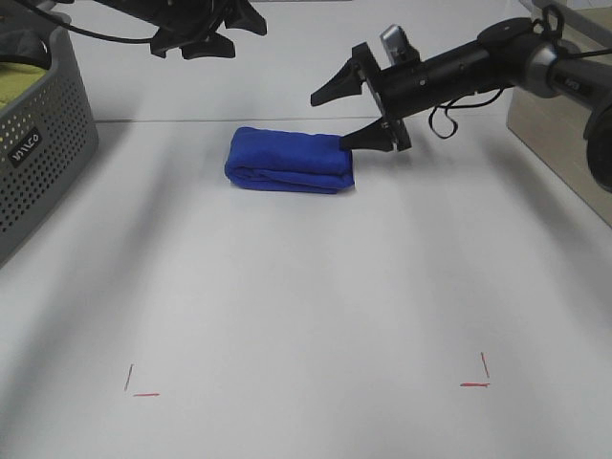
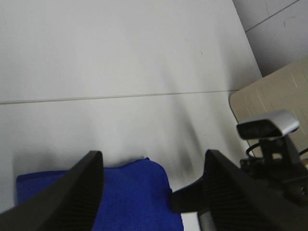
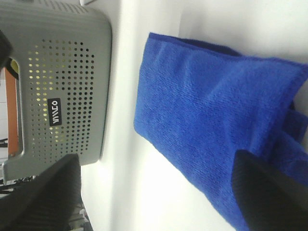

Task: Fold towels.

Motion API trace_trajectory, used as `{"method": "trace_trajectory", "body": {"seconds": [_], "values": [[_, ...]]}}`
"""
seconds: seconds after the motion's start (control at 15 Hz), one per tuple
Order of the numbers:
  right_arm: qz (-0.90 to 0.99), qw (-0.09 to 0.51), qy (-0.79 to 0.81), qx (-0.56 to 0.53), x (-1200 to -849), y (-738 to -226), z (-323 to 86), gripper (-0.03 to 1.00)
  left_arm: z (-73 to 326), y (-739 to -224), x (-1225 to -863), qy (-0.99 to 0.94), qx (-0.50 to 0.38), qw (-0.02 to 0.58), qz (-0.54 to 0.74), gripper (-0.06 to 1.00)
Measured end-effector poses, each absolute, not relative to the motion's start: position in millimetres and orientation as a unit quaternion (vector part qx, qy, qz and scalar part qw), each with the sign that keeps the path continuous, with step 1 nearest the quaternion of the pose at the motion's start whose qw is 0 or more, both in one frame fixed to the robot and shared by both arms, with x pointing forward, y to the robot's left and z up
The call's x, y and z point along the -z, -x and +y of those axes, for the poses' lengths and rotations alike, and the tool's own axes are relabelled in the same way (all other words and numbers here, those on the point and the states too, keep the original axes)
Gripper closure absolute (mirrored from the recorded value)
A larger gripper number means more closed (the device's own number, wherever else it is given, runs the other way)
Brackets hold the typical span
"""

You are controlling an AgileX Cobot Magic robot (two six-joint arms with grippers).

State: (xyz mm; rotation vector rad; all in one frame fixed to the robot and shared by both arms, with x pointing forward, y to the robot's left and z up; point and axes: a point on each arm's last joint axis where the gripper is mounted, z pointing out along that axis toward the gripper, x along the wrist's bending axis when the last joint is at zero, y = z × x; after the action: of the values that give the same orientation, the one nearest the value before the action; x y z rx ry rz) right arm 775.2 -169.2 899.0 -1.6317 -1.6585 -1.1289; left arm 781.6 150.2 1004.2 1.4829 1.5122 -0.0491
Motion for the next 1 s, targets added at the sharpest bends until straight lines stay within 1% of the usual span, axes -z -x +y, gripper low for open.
{"method": "trace_trajectory", "body": {"seconds": [0.13, 0.33, 0.53, 0.67, 0.8, 0.93, 1.0], "values": [[-0.625, 0.235, 0.621, 0.41, -931.4, -775.6, -182.9, 0.17, 155.4, -772.3, -1023.2, -0.639, 0.014, 0.471, 0.608, 0.36], [-0.673, 0.131, 0.628, 0.367, -987.5, -765.3, -190.2, 0.17, 163.8, -750.4, -1058.4, -0.695, -0.012, 0.419, 0.584, 0.36], [-0.7, 0.045, 0.619, 0.354, -1053.1, -742.3, -195.9, 0.17, 175.4, -727.8, -1085.7, -0.718, -0.024, 0.354, 0.598, 0.36], [-0.708, 0.008, 0.612, 0.353, -1093.8, -718.7, -201.3, 0.17, 185.0, -714.9, -1108.6, -0.728, -0.07, 0.321, 0.602, 0.36], [-0.715, -0.027, 0.608, 0.345, -1126.4, -691.0, -209.5, 0.17, 191.6, -699.7, -1133.8, -0.73, -0.11, 0.313, 0.598, 0.36], [-0.721, -0.054, 0.608, 0.328, -1152.3, -653.2, -218.8, 0.17, 190.4, -674.6, -1162.9, -0.732, -0.127, 0.323, 0.586, 0.36], [-0.723, -0.062, 0.61, 0.319, -1159.7, -634.2, -222.9, 0.17, 190.5, -660.2, -1174.8, -0.735, -0.138, 0.321, 0.581, 0.36]]}}
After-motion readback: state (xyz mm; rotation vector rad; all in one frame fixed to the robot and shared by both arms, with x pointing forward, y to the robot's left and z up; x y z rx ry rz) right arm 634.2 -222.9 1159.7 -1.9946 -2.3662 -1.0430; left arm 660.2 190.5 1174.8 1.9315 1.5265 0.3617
